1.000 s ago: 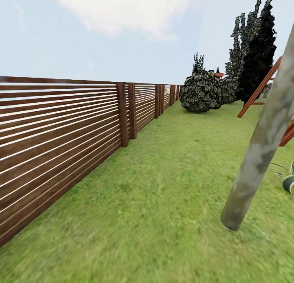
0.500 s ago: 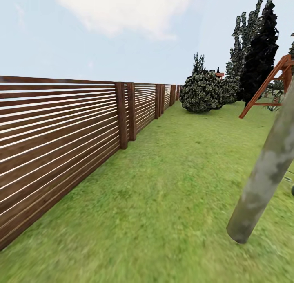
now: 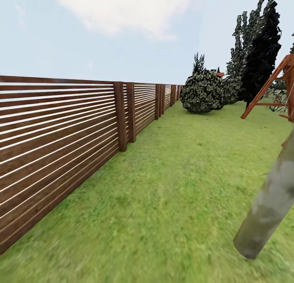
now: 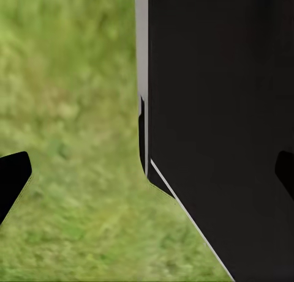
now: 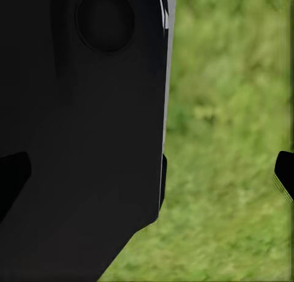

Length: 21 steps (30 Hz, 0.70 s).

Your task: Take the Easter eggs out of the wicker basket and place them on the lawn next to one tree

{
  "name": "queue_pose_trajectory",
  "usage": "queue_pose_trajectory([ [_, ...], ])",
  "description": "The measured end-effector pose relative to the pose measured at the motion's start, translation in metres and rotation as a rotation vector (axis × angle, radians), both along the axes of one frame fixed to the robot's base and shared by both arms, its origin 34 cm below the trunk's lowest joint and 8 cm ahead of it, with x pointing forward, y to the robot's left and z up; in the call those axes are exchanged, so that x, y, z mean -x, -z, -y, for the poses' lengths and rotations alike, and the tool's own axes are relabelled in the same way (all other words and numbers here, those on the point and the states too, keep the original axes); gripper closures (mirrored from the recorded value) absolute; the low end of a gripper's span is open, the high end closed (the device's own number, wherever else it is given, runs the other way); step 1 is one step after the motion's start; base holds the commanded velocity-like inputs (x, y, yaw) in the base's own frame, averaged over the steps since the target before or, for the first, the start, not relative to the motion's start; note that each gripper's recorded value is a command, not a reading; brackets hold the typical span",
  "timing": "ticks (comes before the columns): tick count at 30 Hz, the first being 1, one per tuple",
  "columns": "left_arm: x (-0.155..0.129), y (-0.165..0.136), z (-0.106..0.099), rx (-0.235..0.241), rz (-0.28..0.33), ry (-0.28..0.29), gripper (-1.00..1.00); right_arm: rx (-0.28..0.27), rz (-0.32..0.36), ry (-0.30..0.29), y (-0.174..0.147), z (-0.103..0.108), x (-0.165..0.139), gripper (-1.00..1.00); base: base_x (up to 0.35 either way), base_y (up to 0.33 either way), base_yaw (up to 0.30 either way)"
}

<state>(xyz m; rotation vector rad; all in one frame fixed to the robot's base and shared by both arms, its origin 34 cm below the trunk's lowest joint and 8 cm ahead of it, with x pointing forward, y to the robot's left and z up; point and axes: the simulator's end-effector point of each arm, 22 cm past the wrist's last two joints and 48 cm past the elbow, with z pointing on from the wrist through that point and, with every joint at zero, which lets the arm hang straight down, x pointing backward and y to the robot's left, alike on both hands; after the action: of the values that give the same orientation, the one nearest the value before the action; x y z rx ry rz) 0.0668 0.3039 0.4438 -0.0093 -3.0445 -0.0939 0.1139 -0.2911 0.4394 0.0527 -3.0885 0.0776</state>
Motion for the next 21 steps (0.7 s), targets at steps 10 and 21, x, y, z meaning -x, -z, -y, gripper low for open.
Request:
queue_pose_trajectory([
  [10,-0.0001,0.0,0.0,0.0,0.0,0.0,-1.0,-0.001,0.001,-0.004,0.0,-0.0001,-0.0001,-1.0,0.318,0.0,-0.101],
  [21,-0.0002,0.0,0.0,0.0,0.0,0.0,-1.0,0.0,0.0,0.004,0.0,-0.0001,0.0002,-1.0,0.318,0.0,-0.178],
])
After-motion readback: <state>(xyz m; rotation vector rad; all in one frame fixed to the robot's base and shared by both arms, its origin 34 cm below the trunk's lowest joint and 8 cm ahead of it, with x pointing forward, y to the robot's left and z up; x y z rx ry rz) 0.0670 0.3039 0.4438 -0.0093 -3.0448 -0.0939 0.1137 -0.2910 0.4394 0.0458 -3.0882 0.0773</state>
